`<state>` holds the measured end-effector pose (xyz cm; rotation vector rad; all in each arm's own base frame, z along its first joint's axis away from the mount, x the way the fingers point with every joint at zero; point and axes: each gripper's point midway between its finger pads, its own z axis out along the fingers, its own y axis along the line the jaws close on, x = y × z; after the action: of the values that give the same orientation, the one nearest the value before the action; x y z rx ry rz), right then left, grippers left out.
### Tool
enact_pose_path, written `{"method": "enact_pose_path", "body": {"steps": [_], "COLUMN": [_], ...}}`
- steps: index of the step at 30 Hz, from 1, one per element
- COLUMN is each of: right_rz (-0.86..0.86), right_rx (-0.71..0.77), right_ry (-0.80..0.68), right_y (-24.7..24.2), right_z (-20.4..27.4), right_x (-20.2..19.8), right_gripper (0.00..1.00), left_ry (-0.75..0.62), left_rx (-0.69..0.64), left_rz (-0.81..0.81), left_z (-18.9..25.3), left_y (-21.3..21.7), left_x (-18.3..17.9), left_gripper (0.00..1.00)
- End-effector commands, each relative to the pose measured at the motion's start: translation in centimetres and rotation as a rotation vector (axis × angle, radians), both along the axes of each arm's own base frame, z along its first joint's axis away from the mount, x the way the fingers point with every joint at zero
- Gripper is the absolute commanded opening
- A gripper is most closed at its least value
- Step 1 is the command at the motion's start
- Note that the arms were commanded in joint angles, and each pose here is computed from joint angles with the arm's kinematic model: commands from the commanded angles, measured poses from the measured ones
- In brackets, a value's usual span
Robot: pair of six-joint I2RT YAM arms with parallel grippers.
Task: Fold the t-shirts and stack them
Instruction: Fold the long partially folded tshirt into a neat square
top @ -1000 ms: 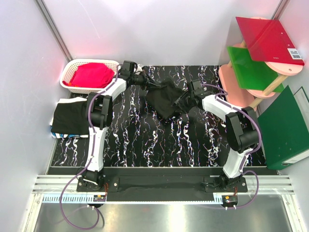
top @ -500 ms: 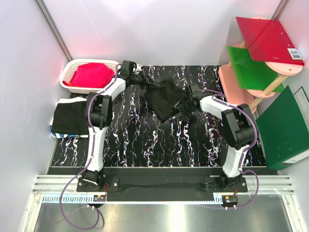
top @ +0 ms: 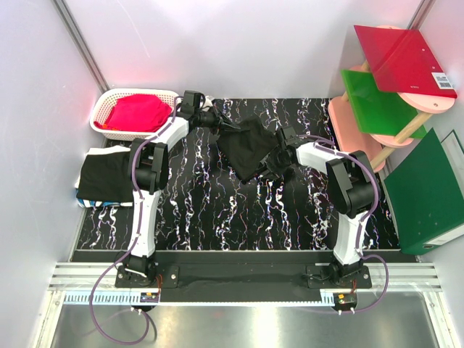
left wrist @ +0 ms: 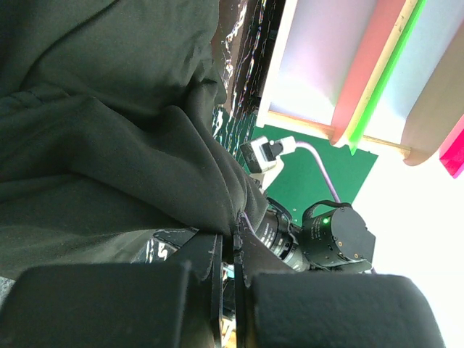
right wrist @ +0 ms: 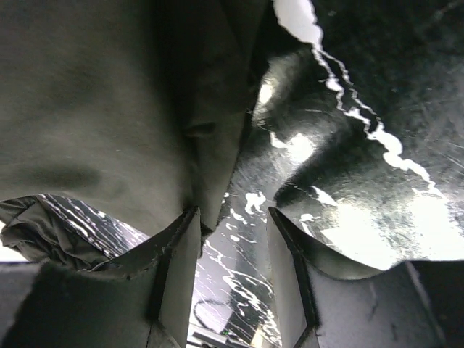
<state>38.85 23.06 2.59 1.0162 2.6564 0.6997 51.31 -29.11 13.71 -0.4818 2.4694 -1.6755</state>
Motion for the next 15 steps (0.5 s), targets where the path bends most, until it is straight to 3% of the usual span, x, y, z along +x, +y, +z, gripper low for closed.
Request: {"method": "enact_pose_path", "body": {"steps": [1, 15], "right_rz": [0.002, 0.007], "right_rx": [0.048, 0.091], "right_ry": [-0.087, -0.096], "right_y": [1.4, 2.0], "right_z": [2.7, 4.2], "right_x": [2.3, 2.1], "right_gripper": [0.49, 0.48], "left_ry": [-0.064, -0.054], "left_rx": [-0.034, -0.031], "left_rz": [-0.021, -0.015], "left_z": [2.1, 1.5], "left_y": [0.3, 0.7], "left_x": [0.3, 0.4], "left_gripper": [0.00, 0.00]}}
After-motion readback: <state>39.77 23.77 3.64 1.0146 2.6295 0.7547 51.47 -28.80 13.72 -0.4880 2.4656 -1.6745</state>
